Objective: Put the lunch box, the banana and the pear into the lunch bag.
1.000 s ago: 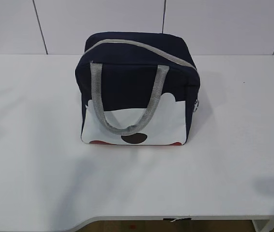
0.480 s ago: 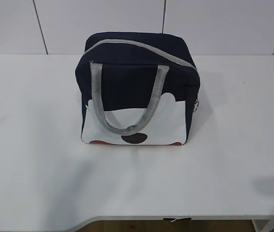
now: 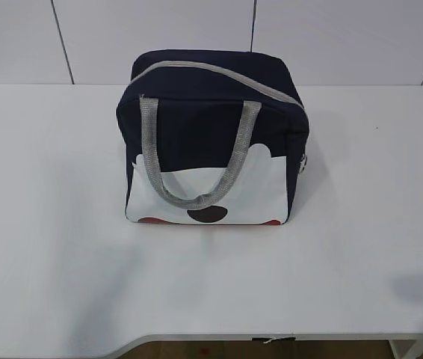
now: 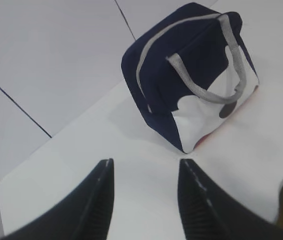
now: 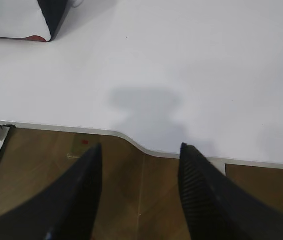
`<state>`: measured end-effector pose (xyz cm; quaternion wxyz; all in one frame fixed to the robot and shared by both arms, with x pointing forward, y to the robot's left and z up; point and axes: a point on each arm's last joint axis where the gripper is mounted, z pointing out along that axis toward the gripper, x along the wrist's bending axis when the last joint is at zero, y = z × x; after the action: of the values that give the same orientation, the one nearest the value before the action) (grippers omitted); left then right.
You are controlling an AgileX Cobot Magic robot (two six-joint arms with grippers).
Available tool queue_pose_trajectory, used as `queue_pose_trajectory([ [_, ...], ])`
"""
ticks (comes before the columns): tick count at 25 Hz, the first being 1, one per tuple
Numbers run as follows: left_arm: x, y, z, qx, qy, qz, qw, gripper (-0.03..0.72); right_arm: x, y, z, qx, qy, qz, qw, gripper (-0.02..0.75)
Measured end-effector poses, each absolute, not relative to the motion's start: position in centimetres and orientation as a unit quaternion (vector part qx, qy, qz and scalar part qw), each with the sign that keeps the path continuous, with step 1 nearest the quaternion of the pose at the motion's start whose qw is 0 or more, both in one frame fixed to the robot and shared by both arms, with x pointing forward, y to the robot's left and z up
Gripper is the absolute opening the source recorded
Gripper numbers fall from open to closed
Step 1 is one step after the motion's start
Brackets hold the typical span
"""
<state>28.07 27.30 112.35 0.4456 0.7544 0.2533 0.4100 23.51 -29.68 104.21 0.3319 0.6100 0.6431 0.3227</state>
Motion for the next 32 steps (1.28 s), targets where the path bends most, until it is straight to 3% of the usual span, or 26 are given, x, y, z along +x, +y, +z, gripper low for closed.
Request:
queue_pose_trajectory([
  [17, 22.9, 29.8, 108.9, 0.772, 0.371, 0.319, 0.407, 0.318, 23.5, -29.7, 104.2, 0.61, 0.643, 0.323, 0.332, 0.398],
  [32, 22.6, 30.0, 105.7, 0.772, 0.392, 0.298, 0.402, 0.301, 23.5, -29.7, 104.2, 0.61, 0.643, 0.323, 0.332, 0.398],
])
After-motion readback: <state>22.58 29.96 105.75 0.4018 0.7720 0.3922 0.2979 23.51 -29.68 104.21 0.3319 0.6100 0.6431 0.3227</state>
